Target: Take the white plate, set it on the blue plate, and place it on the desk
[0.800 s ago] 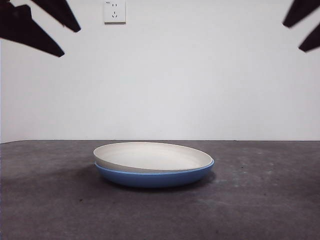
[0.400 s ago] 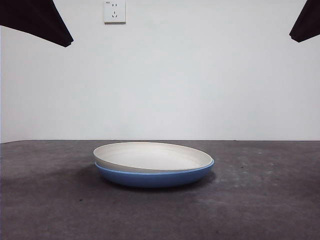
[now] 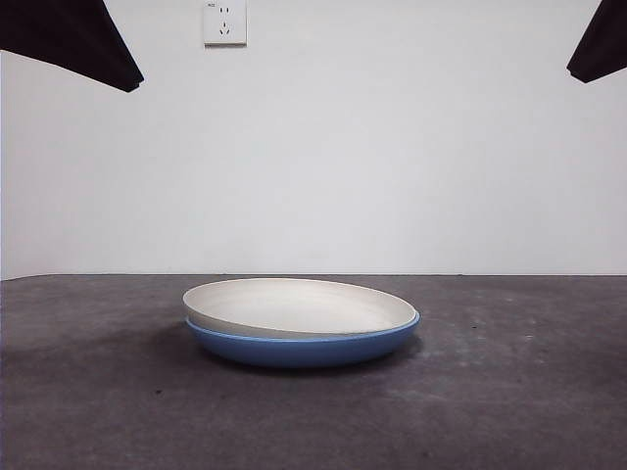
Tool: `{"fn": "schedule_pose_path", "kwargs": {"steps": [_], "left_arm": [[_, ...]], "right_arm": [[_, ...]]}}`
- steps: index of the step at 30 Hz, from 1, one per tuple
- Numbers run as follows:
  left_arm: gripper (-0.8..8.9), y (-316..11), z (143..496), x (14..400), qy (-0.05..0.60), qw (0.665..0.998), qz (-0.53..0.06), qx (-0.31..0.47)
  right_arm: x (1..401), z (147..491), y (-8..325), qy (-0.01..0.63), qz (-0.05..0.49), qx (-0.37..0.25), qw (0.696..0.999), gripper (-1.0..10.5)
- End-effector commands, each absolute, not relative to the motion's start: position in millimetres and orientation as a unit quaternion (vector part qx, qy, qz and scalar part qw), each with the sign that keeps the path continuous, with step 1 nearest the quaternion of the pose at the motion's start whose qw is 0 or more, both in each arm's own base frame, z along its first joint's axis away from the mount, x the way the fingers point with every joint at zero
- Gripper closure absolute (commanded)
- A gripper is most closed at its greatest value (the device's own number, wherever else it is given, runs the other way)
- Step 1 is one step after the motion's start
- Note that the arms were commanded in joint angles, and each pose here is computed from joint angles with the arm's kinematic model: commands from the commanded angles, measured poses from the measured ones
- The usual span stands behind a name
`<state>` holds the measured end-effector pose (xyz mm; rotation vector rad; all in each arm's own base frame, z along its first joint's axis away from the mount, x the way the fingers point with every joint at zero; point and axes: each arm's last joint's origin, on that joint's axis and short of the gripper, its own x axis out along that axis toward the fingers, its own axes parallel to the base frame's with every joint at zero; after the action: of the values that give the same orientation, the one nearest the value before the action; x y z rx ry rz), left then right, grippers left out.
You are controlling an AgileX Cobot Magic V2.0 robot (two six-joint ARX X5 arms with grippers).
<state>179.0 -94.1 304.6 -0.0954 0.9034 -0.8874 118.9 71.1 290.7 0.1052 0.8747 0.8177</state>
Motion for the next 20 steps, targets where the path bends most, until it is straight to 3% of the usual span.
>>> {"fn": "schedule_pose_path", "kwargs": {"steps": [1, 5, 9, 15, 20], "left_arm": [[8.04, -95.6, 307.4, 179.9, 0.413, 0.805, -0.424, -0.038], [8.04, -91.1, 316.1, 173.3, 0.375, 0.819, -0.434, -0.017], [8.04, -75.9, 338.6, 169.1, 0.255, 0.871, -0.419, 0.013], [8.04, -34.4, 363.8, 148.9, 0.022, 0.960, -0.275, 0.040], [8.04, -10.3, 348.8, 121.6, -0.069, 0.988, -0.128, 0.054]], "right_arm": [[119.9, 294.5, 72.5, 0.402, 0.391, 0.045, 0.827, 9.4], [119.8, 294.5, 72.5, 0.402, 0.391, 0.045, 0.826, 9.4], [119.8, 294.5, 72.5, 0.402, 0.391, 0.045, 0.826, 9.4], [119.8, 294.5, 72.5, 0.402, 0.391, 0.045, 0.826, 9.4], [119.9, 294.5, 72.5, 0.402, 0.391, 0.045, 0.827, 9.4]]}}
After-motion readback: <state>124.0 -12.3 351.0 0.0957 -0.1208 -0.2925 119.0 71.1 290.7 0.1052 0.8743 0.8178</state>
